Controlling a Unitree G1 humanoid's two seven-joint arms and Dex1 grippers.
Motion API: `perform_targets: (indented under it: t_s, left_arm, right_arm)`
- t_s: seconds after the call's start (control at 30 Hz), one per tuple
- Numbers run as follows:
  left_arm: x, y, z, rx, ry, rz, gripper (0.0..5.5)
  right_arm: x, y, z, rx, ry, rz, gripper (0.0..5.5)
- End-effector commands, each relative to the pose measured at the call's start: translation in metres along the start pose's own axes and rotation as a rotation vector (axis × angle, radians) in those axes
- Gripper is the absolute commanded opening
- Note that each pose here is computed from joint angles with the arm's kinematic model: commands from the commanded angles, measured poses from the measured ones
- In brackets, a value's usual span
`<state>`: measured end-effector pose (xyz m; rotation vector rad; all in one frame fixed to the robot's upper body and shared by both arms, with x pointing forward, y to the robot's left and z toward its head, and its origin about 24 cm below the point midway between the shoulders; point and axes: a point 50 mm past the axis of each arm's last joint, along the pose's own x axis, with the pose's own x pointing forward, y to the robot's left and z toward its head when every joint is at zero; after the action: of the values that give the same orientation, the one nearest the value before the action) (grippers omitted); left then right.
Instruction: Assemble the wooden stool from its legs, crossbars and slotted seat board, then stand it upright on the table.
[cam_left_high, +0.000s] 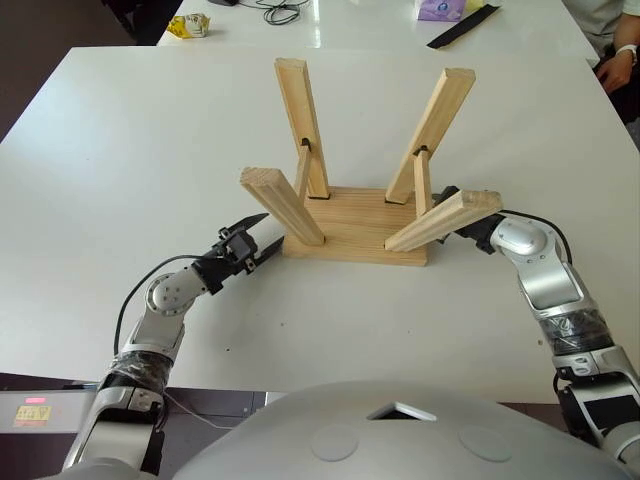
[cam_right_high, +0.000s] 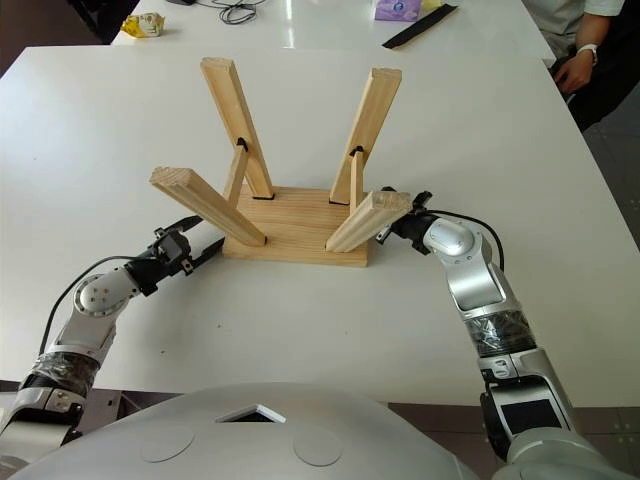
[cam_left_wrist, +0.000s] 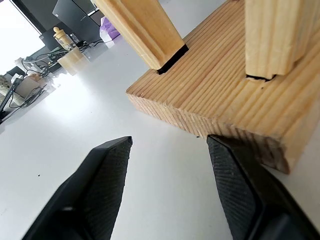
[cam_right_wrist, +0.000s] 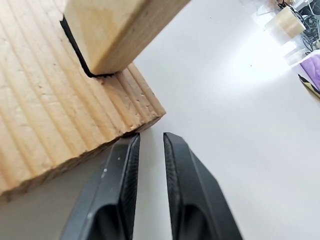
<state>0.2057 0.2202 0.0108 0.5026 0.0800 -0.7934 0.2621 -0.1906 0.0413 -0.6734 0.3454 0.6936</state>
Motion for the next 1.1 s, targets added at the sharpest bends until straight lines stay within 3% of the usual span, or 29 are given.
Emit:
perform_targets:
  t_s: [0.03, 0.2, 0.5, 0.77, 1.1]
  left_arm:
    - [-0.009, 0.004, -0.014, -0.028, 0.126, -0.029, 2.80]
    - [-0.010, 0.009, -0.007, -0.036, 0.116, -0.016, 2.80]
    - [-0.026, -0.040, 0.008, -0.094, 0.104, -0.159, 2.80]
    - [-0.026, -0.005, -0.001, -0.069, 0.158, -0.063, 2.80]
    - [-0.029, -0.028, 0.010, -0.094, 0.117, -0.121, 2.80]
  right_arm:
    - [-0.002, 0.011, 0.003, 0.012, -0.015, 0.029, 0.88]
    - [-0.009, 0.020, 0.002, 0.022, -0.014, 0.051, 0.88]
    - [-0.021, 0.030, 0.005, 0.038, -0.007, 0.050, 0.88]
    - [-0.034, 0.047, 0.006, 0.049, 0.001, 0.087, 0.88]
    - [-0.045, 0.044, 0.006, 0.044, 0.016, 0.081, 0.88]
